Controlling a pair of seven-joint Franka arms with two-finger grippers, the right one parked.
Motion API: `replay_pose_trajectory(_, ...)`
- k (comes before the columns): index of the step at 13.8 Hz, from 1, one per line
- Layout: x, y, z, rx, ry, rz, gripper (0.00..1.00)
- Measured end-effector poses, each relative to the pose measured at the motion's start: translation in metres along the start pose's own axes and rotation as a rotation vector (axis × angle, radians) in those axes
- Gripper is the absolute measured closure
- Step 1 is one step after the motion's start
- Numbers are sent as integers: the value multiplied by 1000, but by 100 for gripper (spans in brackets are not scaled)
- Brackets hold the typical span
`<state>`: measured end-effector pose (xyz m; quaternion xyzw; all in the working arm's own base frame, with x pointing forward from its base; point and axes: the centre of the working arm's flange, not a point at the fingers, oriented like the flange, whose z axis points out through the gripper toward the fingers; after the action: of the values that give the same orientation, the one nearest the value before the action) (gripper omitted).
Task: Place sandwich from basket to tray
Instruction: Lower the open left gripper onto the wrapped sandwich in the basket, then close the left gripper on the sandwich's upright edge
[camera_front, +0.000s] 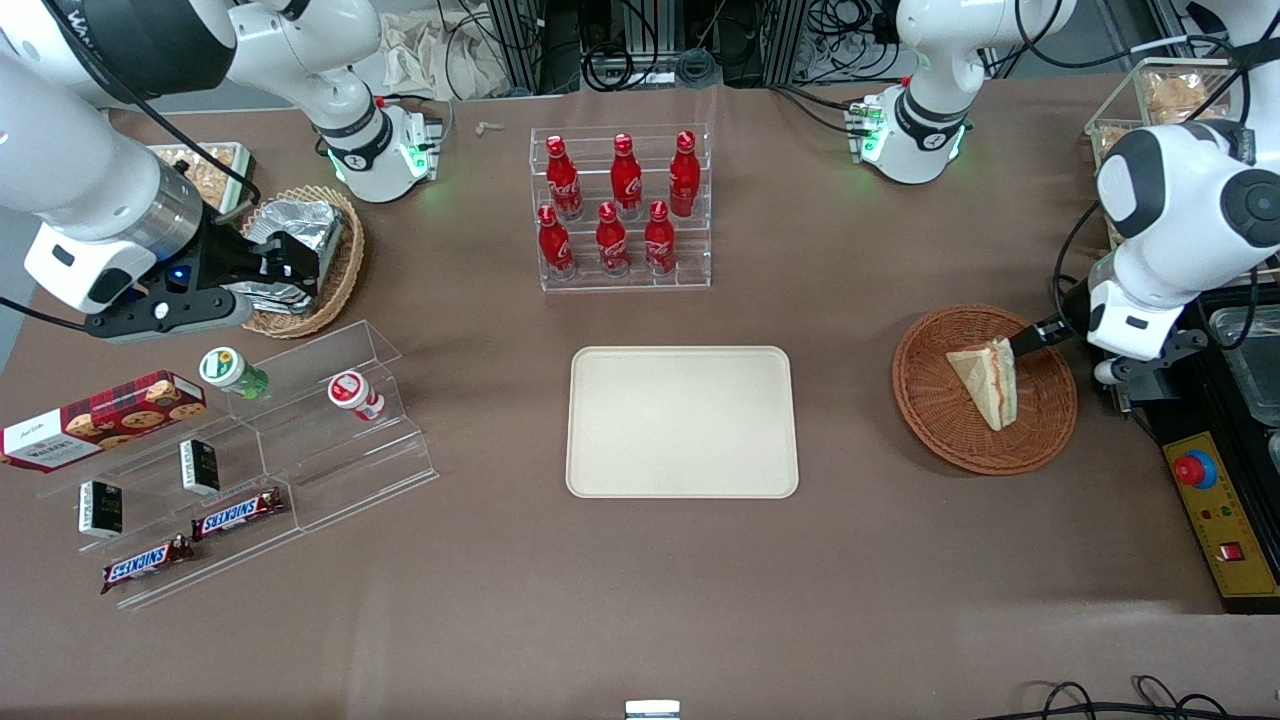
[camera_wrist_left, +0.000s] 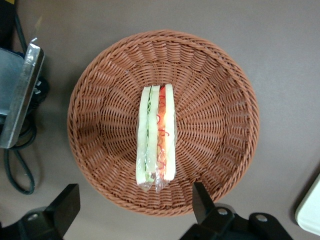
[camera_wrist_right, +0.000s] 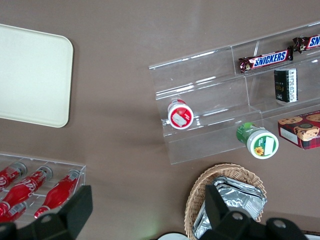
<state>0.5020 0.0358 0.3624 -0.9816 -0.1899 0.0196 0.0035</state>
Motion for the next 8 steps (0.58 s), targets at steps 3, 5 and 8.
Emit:
replay_pose_trajectory(3,-9,6,40,3,-8,-24,0)
replay_pose_trajectory(5,-13,10,69,5,-20,-25,0)
replay_pose_trajectory(8,-15,10,107,14,-52,-26,0)
